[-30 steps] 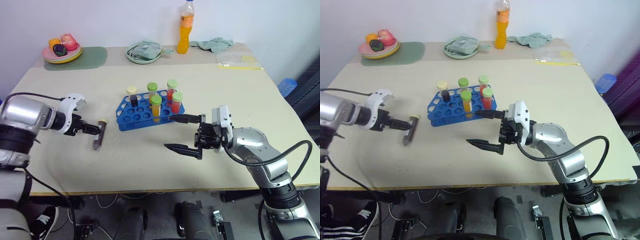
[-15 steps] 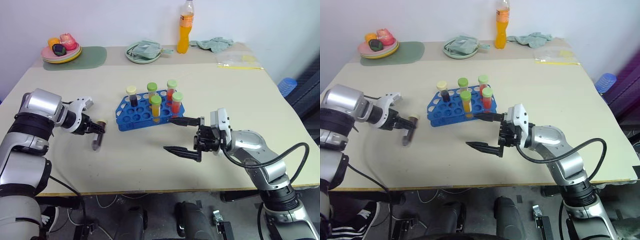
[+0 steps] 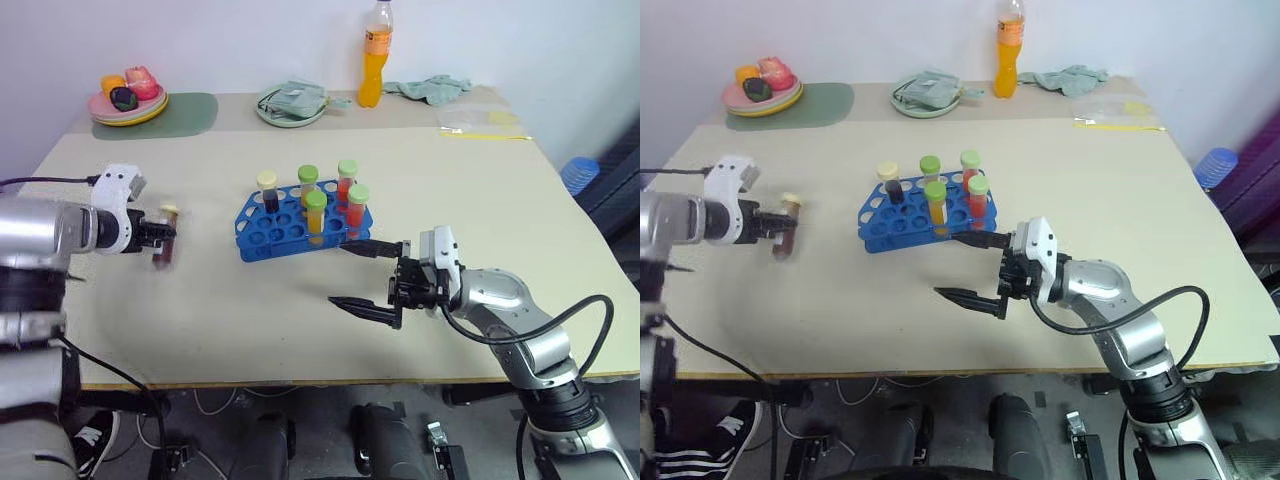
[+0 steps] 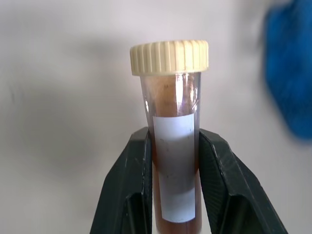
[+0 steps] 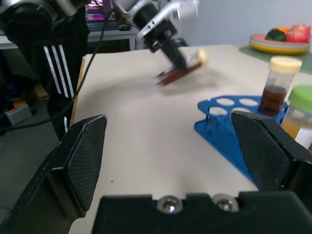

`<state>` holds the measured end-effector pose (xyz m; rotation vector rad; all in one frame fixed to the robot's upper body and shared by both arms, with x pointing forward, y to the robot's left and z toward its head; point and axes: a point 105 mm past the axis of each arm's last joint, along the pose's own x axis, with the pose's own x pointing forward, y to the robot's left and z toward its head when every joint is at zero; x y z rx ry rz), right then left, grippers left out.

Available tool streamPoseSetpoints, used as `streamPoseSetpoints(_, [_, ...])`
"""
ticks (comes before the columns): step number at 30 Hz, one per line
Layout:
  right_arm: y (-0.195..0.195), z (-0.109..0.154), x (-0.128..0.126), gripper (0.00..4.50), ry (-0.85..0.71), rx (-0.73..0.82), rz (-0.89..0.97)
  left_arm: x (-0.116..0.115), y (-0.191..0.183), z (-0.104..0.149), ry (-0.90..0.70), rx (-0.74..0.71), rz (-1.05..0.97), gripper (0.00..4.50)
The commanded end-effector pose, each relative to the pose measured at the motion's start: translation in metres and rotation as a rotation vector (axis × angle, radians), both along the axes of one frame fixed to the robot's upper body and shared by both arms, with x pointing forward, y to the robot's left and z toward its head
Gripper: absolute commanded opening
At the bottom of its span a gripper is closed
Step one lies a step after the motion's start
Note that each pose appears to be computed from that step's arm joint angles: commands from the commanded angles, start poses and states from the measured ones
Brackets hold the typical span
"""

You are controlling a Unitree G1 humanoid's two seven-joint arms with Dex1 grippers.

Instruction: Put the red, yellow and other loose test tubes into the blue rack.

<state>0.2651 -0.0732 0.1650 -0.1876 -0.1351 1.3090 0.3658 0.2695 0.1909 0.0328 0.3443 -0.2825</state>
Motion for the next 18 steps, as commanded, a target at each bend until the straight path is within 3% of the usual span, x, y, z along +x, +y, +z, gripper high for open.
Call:
streamPoseSetpoints(1, [-0.002,0.009,-0.002,4.50,-0.054,0.023,-0.012,-0.023,-0.005,0.056,-0.476,0.213,-0.041,0.85])
streamPoseSetpoints(3, [-0.004,0.007,-0.001,4.50,-0.062,0.016,-0.018,-0.042,-0.031,0.051,-0.595,0.295,-0.170,0.85])
streamPoseSetpoints(5, [-0.006,0.005,-0.001,4.50,-0.059,0.010,-0.020,-0.051,-0.049,0.051,-0.681,0.247,-0.236,0.85])
streamPoseSetpoints(12, [-0.009,0.007,-0.002,4.50,-0.055,0.003,-0.019,-0.039,-0.091,0.037,-0.951,0.303,-0.247,0.85])
streamPoseSetpoints(18, [-0.010,0.011,0.001,4.50,-0.060,0.011,-0.045,-0.025,-0.125,0.007,-1.020,0.286,-0.294,0.85])
